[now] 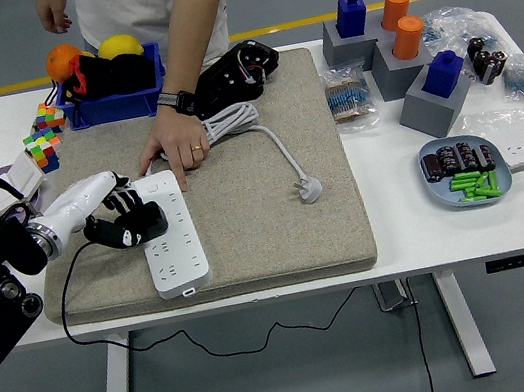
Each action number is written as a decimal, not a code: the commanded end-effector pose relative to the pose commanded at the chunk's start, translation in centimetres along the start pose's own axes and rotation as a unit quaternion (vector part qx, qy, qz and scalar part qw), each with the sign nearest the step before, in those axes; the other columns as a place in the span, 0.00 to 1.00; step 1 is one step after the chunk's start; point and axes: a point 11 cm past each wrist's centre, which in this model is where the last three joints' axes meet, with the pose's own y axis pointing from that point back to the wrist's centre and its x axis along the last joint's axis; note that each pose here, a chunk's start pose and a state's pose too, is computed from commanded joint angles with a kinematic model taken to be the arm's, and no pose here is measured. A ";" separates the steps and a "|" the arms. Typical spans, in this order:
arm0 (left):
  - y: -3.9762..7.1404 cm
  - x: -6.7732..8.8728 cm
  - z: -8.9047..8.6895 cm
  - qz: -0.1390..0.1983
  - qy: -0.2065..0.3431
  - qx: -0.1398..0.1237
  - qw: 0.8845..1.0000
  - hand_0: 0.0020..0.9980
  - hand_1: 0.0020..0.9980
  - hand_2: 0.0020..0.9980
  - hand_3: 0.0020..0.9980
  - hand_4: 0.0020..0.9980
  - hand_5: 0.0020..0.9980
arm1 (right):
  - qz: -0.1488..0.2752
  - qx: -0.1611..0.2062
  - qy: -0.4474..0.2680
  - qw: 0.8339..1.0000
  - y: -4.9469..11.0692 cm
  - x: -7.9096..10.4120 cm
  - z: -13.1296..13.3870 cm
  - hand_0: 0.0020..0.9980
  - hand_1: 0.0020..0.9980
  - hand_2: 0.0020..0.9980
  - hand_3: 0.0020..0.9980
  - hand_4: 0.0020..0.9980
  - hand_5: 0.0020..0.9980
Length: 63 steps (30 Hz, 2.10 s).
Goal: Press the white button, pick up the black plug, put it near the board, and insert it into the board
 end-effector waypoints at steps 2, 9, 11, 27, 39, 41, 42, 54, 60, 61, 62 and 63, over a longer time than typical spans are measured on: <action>0.0 0.1 0.3 0.003 0.005 -0.008 1.000 0.62 0.65 0.61 0.54 0.95 0.00 | 0.000 0.000 0.000 1.000 0.0 0.0 0.0 0.72 0.70 0.68 0.62 0.72 0.43; 0.1 0.2 0.5 0.007 0.013 -0.015 1.000 0.75 0.82 0.81 0.80 1.00 0.11 | -0.002 0.002 0.000 1.000 0.0 -0.2 -0.1 0.72 0.70 0.68 0.62 0.72 0.43; 0.1 0.1 0.4 0.006 0.013 -0.012 1.000 0.87 0.96 0.97 1.00 1.00 0.35 | -0.002 0.002 0.000 1.000 0.0 -0.2 -0.1 0.72 0.70 0.68 0.62 0.73 0.43; 2.2 6.8 -3.1 0.186 0.092 -0.027 0.978 0.90 0.99 1.00 1.00 1.00 0.54 | -0.001 0.001 0.000 1.000 0.0 -0.1 0.0 0.72 0.70 0.68 0.62 0.72 0.43; 3.0 4.4 -7.4 0.206 0.181 0.059 0.960 0.74 0.74 0.71 0.78 0.77 0.15 | -0.001 0.003 -0.001 1.000 -0.1 -0.2 -0.3 0.72 0.70 0.69 0.62 0.72 0.43; 3.4 4.1 -7.9 0.216 0.196 0.067 0.954 0.72 0.71 0.69 0.77 0.77 0.13 | -0.002 0.005 0.000 1.000 -0.1 -0.2 -0.5 0.72 0.70 0.69 0.62 0.72 0.43; 3.5 4.1 -8.2 0.220 0.201 0.071 0.952 0.72 0.71 0.69 0.77 0.77 0.13 | -0.001 0.005 0.000 1.000 -0.1 -0.2 -0.5 0.72 0.70 0.69 0.62 0.72 0.43; 4.5 3.8 -9.2 0.244 0.234 0.088 0.937 0.71 0.71 0.69 0.77 0.75 0.10 | -0.003 0.006 0.004 1.000 -0.1 -0.2 -0.7 0.72 0.70 0.68 0.62 0.72 0.43; 4.8 4.0 -9.2 0.254 0.243 0.087 0.932 0.71 0.71 0.69 0.77 0.75 0.10 | -0.003 0.008 0.006 1.000 -0.2 -0.1 -1.0 0.72 0.70 0.69 0.62 0.72 0.43; 4.8 4.1 -9.2 0.256 0.243 0.087 0.932 0.71 0.71 0.69 0.77 0.75 0.10 | -0.003 0.009 0.006 1.000 -0.2 -0.1 -1.1 0.72 0.70 0.69 0.62 0.72 0.43; 4.8 4.1 -9.1 0.257 0.244 0.086 0.931 0.71 0.71 0.69 0.77 0.75 0.10 | -0.003 0.009 0.006 1.000 -0.2 -0.1 -1.1 0.72 0.70 0.69 0.62 0.72 0.43; 4.8 4.2 -9.1 0.258 0.245 0.086 0.931 0.71 0.71 0.69 0.77 0.75 0.10 | -0.003 0.009 0.006 1.000 -0.2 -0.1 -1.2 0.72 0.70 0.69 0.62 0.72 0.43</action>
